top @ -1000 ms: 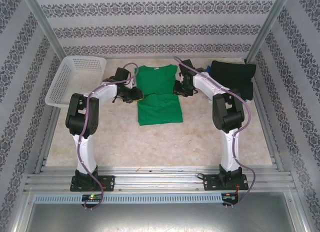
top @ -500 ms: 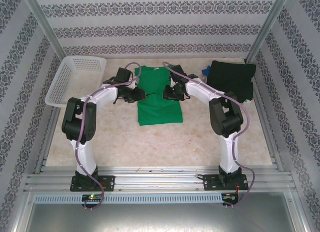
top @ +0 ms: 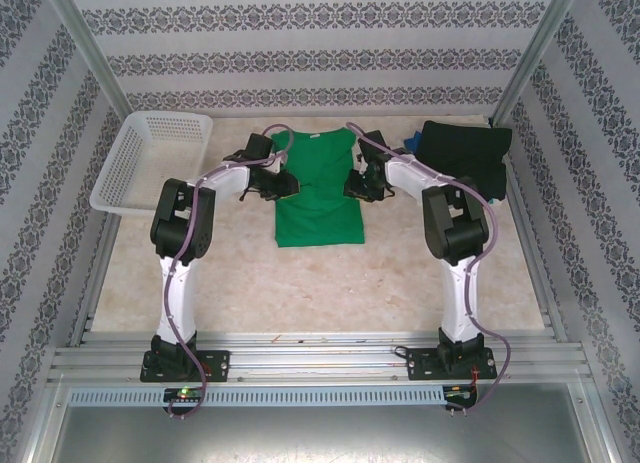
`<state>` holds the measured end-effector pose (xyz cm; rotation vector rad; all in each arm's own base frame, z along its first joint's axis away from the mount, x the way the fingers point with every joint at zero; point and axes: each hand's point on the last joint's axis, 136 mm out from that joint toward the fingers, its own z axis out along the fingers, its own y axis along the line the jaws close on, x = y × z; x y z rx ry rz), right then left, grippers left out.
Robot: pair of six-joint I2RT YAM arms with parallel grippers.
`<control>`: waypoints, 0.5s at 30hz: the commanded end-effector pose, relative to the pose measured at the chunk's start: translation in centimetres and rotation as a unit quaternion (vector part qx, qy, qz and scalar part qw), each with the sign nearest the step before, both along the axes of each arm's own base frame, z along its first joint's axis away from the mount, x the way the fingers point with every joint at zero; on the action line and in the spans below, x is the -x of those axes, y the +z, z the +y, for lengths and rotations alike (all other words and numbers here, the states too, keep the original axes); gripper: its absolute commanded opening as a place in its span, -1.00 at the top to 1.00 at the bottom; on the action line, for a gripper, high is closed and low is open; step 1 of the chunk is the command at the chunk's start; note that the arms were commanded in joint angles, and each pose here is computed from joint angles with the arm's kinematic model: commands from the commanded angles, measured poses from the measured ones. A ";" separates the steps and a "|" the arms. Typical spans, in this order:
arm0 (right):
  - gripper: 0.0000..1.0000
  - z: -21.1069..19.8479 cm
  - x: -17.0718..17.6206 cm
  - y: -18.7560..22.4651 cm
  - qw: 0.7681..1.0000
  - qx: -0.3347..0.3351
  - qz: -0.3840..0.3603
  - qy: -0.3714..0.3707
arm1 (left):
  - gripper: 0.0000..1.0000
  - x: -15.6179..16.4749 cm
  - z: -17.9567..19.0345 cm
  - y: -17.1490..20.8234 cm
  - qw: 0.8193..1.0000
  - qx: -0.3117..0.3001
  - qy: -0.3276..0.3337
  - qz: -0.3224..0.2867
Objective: Fold and stack the t-shirts
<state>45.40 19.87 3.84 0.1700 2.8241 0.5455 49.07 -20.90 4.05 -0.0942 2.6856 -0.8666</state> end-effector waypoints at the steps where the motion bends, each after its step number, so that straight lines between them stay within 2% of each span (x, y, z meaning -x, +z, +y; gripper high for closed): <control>1: 0.34 2.1 1.6 4.3 0.999 -0.007 -0.050 0.018 | 0.53 0.7 -0.2 3.1 1.000 0.008 -0.003 -0.028; 7: 0.33 6.2 6.0 3.6 0.997 -0.047 -0.047 0.044 | 0.53 7.0 -1.0 4.8 0.999 0.022 -0.019 -0.034; 12: 0.33 6.3 8.3 1.5 0.997 -0.063 -0.029 0.031 | 0.53 12.8 -2.9 3.0 0.998 0.039 -0.046 -0.003; 15: 0.33 5.1 9.4 -0.5 0.999 -0.044 -0.013 0.026 | 0.54 15.4 -3.0 0.2 0.997 0.043 -0.048 0.029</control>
